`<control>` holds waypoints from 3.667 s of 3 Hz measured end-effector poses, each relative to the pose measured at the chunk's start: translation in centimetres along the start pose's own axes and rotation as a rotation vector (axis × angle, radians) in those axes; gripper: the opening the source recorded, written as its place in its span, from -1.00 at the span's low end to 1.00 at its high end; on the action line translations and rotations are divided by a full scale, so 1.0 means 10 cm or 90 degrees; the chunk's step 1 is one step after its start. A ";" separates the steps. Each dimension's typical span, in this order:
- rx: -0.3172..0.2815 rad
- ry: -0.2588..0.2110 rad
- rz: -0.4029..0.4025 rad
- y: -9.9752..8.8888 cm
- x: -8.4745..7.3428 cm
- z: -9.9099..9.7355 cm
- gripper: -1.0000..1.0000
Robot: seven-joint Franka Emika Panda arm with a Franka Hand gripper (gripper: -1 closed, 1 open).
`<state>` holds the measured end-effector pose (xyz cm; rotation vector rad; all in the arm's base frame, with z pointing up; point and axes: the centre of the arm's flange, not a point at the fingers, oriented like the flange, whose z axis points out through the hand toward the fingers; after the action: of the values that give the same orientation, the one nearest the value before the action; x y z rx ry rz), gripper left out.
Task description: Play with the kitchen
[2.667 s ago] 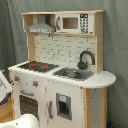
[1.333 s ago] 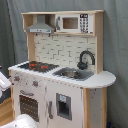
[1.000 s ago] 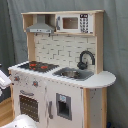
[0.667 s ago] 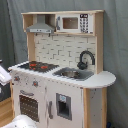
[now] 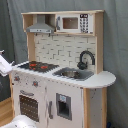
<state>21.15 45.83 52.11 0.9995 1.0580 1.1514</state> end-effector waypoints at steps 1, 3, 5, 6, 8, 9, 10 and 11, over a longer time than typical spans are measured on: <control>0.011 -0.037 -0.058 -0.48 -0.07 0.04 1.00; 0.046 -0.039 -0.095 -1.25 -0.35 0.14 1.00; 0.100 -0.042 -0.089 -1.90 -0.54 0.36 1.00; 0.117 -0.031 -0.067 -1.99 -0.57 0.51 1.00; 0.145 0.036 -0.041 -1.97 -0.60 0.65 1.00; 0.163 0.054 -0.032 -2.00 -0.73 0.73 1.00; 0.185 0.060 -0.030 -2.11 -0.89 0.87 1.00; 0.180 0.080 0.015 -2.09 -0.80 0.89 1.00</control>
<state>33.33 34.58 34.70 1.1738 1.3386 1.1147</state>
